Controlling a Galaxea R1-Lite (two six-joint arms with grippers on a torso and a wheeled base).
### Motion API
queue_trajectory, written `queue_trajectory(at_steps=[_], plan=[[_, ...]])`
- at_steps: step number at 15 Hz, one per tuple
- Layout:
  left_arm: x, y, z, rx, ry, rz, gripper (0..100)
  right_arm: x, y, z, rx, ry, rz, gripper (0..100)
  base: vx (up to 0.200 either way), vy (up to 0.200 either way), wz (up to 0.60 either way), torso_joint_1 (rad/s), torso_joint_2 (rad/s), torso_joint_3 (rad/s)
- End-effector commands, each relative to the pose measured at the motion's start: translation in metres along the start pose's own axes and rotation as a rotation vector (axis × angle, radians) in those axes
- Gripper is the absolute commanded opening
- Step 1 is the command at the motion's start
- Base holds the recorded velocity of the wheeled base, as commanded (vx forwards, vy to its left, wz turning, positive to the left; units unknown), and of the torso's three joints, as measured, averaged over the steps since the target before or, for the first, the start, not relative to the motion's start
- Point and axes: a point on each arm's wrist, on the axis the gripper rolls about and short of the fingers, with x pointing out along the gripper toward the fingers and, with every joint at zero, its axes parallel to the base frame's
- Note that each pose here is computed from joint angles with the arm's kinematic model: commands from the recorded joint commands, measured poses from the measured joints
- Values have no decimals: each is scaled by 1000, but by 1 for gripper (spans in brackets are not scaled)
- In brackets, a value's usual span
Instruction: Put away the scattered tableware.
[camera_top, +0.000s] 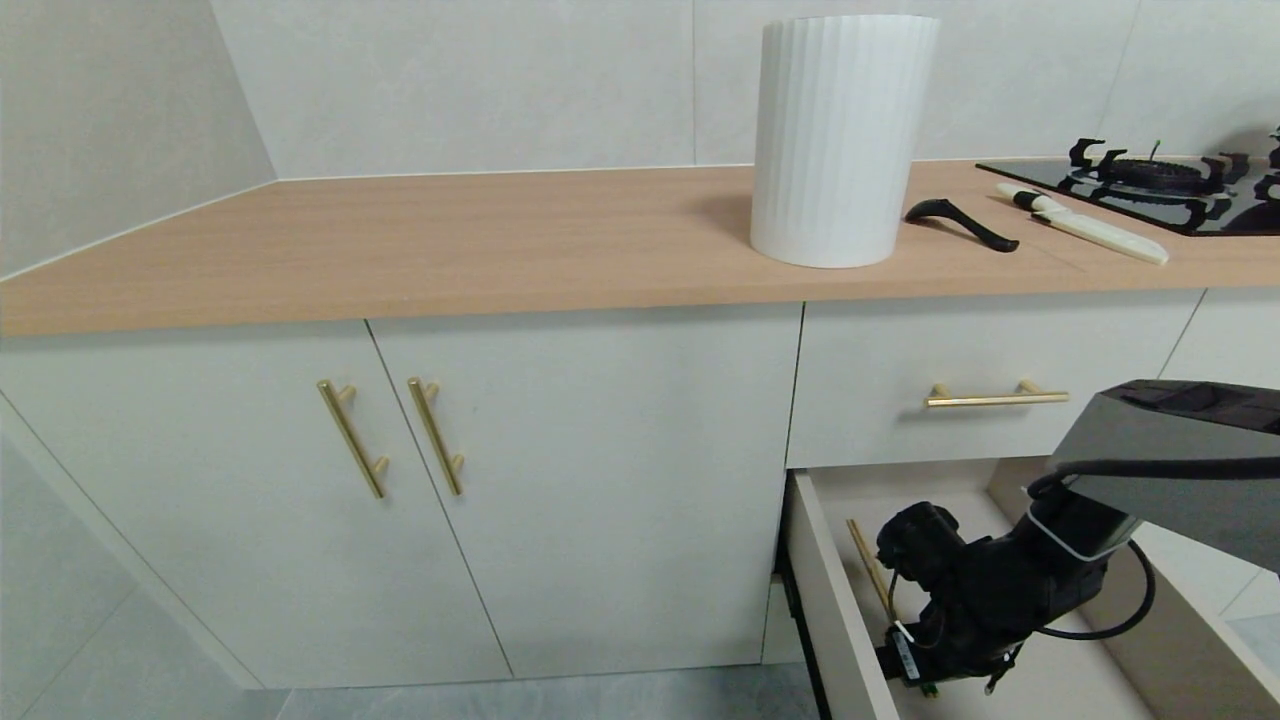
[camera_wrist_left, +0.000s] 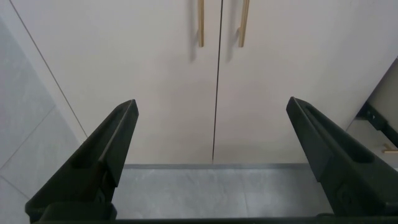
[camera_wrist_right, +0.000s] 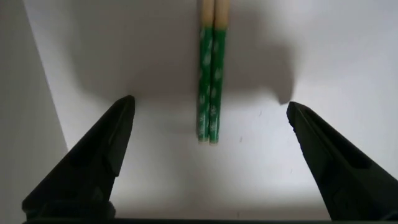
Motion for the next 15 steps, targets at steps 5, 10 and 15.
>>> queue_trajectory(at_steps=[5,10,15], plan=[[0,0,0,0,-1,0,100,-136,-32,0,49,-234,72,100,0,0,0,0,0,0],[0,0,0,0,-1,2,100,-221,-81,-14,85,-369,32,100,0,0,0,0,0,0],[0,0,0,0,-1,2,100,-235,-88,-21,77,-421,24,100,0,0,0,0,0,0]])
